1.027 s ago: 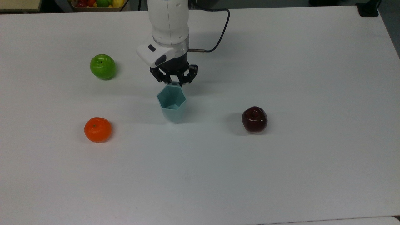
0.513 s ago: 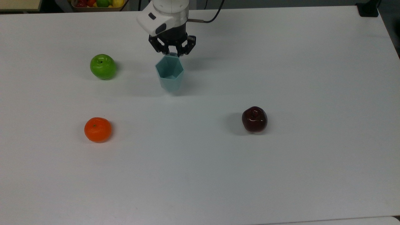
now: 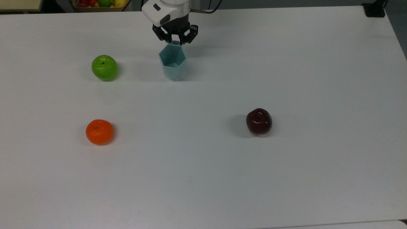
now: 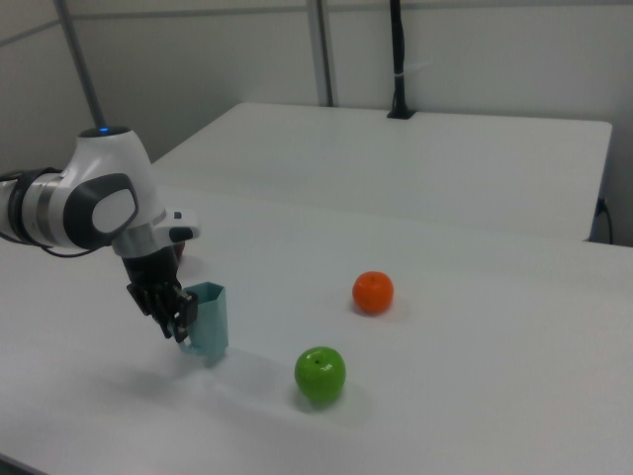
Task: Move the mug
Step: 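Slide the gripped mug away from the dark red apple, then set the mug down and open the gripper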
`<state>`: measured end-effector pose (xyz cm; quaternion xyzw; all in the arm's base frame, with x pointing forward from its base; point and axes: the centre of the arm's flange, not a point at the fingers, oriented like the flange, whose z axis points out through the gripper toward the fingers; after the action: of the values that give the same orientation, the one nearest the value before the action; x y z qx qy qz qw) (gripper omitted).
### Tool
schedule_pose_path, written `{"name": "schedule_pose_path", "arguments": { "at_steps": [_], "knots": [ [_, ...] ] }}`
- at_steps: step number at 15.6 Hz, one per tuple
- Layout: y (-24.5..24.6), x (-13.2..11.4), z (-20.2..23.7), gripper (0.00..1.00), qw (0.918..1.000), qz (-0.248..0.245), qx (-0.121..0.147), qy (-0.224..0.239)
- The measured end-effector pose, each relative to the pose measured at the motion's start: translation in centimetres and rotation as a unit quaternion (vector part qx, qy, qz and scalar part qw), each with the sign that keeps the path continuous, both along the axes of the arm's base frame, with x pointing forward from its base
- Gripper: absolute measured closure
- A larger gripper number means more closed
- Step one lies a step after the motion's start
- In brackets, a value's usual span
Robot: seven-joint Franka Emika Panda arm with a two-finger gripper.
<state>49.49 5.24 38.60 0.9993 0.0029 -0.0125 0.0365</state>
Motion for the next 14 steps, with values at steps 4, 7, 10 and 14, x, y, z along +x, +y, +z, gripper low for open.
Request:
{"name": "schedule_pose_path", "arguments": {
  "at_steps": [4,7,10,14],
  "knots": [
    [-0.1,-0.7,-1.0,0.73,0.9999,-0.001,-0.001,0.011],
    [-0.1,-0.8,-1.2,0.73,0.9999,-0.001,-0.002,0.013],
    [-0.1,-0.9,-1.4,0.72,0.9999,-0.002,-0.002,0.015],
    [-0.1,-0.9,-1.5,0.52,0.9999,-0.002,-0.002,0.016]
  ]
}}
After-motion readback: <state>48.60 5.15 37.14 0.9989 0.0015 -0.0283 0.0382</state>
